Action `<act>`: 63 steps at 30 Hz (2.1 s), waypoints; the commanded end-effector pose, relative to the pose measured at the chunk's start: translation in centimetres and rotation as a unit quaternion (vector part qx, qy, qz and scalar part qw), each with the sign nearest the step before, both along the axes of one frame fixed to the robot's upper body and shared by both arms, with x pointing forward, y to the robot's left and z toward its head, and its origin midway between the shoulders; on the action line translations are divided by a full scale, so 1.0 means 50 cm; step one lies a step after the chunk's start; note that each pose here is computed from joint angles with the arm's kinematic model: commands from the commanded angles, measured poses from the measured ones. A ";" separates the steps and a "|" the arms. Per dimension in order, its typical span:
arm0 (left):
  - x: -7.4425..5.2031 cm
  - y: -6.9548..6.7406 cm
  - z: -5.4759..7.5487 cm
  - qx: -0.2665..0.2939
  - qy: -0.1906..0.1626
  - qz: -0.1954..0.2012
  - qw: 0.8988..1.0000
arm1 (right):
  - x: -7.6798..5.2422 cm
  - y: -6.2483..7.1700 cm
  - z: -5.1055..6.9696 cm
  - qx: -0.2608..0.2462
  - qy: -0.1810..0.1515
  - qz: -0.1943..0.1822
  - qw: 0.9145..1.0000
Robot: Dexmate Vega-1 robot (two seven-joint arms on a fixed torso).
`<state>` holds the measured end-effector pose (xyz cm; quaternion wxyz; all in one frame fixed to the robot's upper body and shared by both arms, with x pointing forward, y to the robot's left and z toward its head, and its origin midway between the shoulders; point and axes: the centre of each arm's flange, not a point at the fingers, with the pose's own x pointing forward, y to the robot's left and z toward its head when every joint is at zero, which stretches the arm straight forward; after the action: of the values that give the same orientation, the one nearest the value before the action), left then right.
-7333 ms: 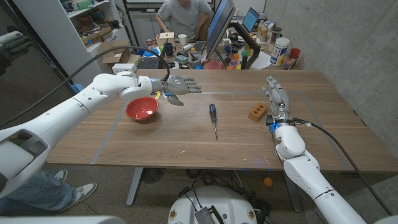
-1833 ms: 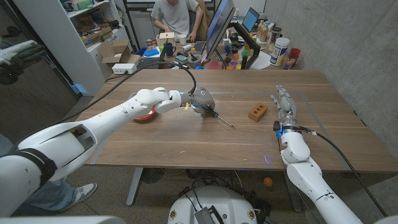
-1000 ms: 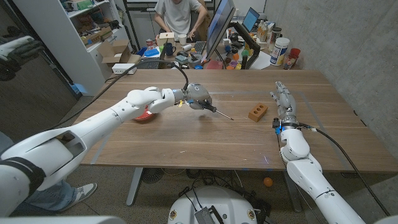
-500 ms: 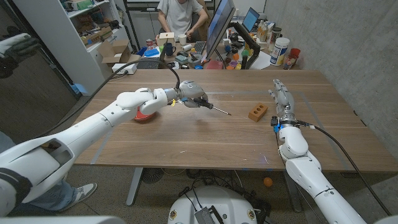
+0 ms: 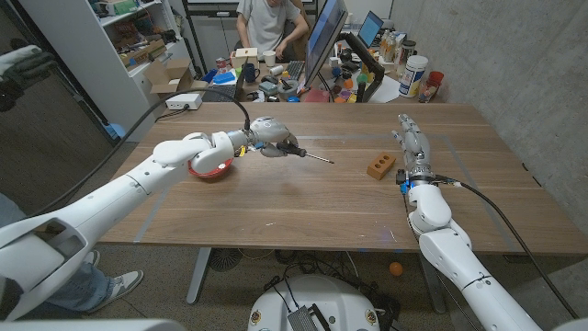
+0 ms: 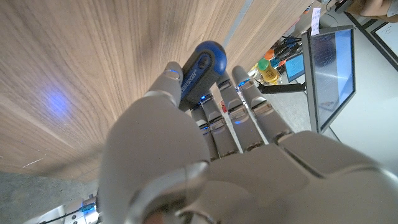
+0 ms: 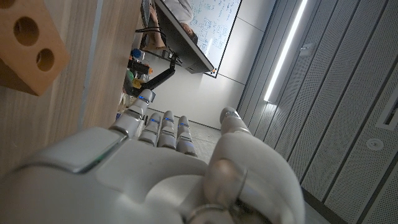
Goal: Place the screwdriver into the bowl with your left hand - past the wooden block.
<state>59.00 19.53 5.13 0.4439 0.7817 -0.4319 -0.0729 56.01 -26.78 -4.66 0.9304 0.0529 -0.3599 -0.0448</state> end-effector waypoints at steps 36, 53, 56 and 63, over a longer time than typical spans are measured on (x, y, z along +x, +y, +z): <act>-0.043 0.248 -0.030 -0.154 0.048 0.060 0.985 | 0.009 0.060 0.005 -0.010 0.012 -0.002 1.000; -0.057 0.302 -0.044 -0.176 0.054 0.085 0.979 | 0.016 0.079 -0.009 -0.006 0.016 0.002 1.000; -0.059 0.314 -0.047 -0.180 0.054 0.092 0.978 | 0.016 0.081 -0.011 -0.006 0.017 0.002 1.000; -0.060 0.343 -0.052 -0.199 0.058 0.108 0.972 | 0.021 0.089 -0.014 -0.006 0.020 0.006 1.000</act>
<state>56.27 34.60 2.93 0.6031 0.7194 -0.3447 0.0013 56.80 -22.88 -5.12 0.9369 0.0467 -0.3439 -0.0411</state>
